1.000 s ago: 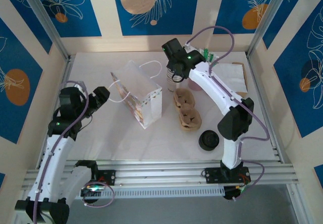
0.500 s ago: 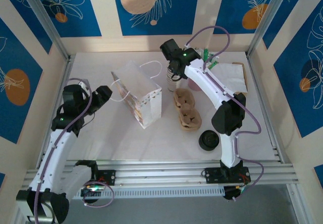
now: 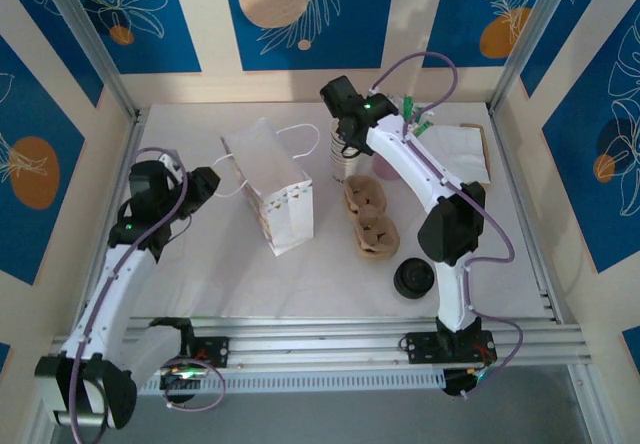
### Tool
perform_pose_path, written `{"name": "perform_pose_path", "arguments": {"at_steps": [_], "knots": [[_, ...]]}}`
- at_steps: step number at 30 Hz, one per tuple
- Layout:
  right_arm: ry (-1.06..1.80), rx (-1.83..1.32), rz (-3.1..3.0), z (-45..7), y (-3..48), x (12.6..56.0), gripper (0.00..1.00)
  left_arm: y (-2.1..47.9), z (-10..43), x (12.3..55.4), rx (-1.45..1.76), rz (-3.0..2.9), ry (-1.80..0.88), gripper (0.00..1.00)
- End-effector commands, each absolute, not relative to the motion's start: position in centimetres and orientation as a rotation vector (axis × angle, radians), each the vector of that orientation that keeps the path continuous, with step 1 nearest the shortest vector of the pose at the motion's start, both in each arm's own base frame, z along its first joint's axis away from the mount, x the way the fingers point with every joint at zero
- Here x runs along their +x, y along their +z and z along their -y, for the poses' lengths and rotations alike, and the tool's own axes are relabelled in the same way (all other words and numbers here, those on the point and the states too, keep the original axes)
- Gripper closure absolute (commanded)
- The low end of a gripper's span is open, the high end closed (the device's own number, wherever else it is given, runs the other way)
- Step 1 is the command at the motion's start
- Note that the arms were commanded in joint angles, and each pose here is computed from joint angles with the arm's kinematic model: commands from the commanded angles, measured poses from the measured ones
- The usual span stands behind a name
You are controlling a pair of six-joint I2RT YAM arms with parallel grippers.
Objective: Pack the takeout coffee
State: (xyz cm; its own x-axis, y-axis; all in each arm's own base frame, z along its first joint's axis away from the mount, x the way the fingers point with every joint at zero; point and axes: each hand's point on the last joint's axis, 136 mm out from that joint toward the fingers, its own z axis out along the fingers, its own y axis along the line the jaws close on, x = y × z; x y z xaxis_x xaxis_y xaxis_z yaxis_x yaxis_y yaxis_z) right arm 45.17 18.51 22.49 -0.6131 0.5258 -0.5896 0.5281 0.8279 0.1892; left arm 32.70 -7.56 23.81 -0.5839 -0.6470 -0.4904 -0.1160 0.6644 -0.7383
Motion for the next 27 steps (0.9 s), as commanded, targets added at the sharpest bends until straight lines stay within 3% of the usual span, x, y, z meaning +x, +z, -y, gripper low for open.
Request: {"name": "perform_pose_path", "arguments": {"at_steps": [1, 6, 12, 16, 23, 27], "knots": [[0.032, 0.818, -2.329, -18.4, 22.8, 45.9, 0.74, 25.9, 7.8, 33.7, -0.517, -2.045, -0.872, 0.69], [0.059, 0.815, -2.325, -18.8, 23.1, 46.2, 0.82, 26.8, 7.8, 34.8, -0.431, -2.026, -0.833, 0.75], [0.074, 0.801, -2.308, -18.8, 24.4, 46.2, 0.96, 27.8, 7.7, 36.5, -0.375, -2.006, -0.796, 0.70], [0.087, 0.790, -2.277, -18.7, 25.8, 46.2, 0.98, 29.1, 7.7, 36.5, -0.339, -1.979, -0.781, 0.55], [0.153, 0.736, -2.222, -18.9, 29.2, 45.8, 1.00, 30.2, 5.9, 35.2, -0.362, -1.987, -0.646, 0.12], [0.204, 0.709, -2.182, -18.9, 31.7, 45.2, 1.00, 31.4, 5.1, 34.0, -0.379, -1.993, -0.588, 0.00]]}}
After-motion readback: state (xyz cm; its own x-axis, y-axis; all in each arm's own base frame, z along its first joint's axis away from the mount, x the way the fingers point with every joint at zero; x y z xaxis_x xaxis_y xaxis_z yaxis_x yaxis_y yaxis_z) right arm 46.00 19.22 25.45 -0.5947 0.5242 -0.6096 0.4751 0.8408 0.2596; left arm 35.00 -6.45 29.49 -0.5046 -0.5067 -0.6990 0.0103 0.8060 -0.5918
